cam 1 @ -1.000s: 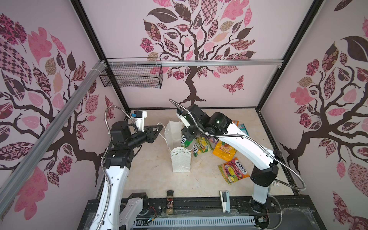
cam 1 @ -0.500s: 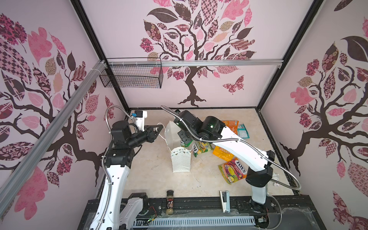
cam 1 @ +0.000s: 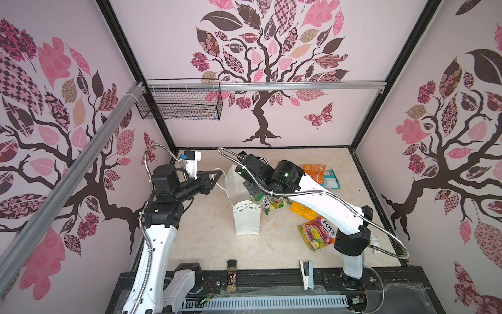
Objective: Place the snacks into the paper bag
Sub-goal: 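Open the right gripper to drop the packet into the bag, then withdraw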
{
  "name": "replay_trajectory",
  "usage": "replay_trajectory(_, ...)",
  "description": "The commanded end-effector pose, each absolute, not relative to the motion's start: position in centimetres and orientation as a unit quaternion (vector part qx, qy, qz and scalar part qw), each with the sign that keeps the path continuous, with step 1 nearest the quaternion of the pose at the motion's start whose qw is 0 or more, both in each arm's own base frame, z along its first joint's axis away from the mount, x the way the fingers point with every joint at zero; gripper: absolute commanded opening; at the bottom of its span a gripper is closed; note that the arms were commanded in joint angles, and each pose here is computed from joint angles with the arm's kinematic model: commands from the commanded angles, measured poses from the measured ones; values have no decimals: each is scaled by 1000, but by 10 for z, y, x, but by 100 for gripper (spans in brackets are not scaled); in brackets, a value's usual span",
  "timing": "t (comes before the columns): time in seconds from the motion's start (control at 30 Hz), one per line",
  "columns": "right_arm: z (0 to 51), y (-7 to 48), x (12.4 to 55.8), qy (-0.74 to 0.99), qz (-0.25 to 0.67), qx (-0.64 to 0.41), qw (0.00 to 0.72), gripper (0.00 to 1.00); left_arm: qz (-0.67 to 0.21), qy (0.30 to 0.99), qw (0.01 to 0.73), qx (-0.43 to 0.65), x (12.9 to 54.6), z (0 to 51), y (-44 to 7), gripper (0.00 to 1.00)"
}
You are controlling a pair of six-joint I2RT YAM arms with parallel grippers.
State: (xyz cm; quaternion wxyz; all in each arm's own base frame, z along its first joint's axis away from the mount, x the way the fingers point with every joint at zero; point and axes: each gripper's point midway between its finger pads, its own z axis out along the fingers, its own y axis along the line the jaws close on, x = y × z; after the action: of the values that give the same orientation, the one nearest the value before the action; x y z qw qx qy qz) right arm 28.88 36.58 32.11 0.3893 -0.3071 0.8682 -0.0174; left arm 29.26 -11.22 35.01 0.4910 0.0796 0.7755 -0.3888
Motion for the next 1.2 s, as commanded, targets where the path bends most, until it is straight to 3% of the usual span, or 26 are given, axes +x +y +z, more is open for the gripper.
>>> replay_trajectory(0.0, 323, 373, 295, 867, -21, -292, 402, 0, -394, 775, 488, 83, 293, 343, -113, 10)
replay_trajectory(0.3, 318, 383, 293, 869, -6, -293, 398, 16, -393, 775, 487, 82, 293, 343, -113, 8)
replay_trajectory(0.73, 345, 395, 285, 855, 44, -307, 415, 21, -393, 776, 487, 81, 294, 342, -113, 6)
replay_trajectory(1.17, 415, 379, 234, 796, 232, -310, 466, 28, -387, 779, 487, 79, 294, 342, -111, 6)
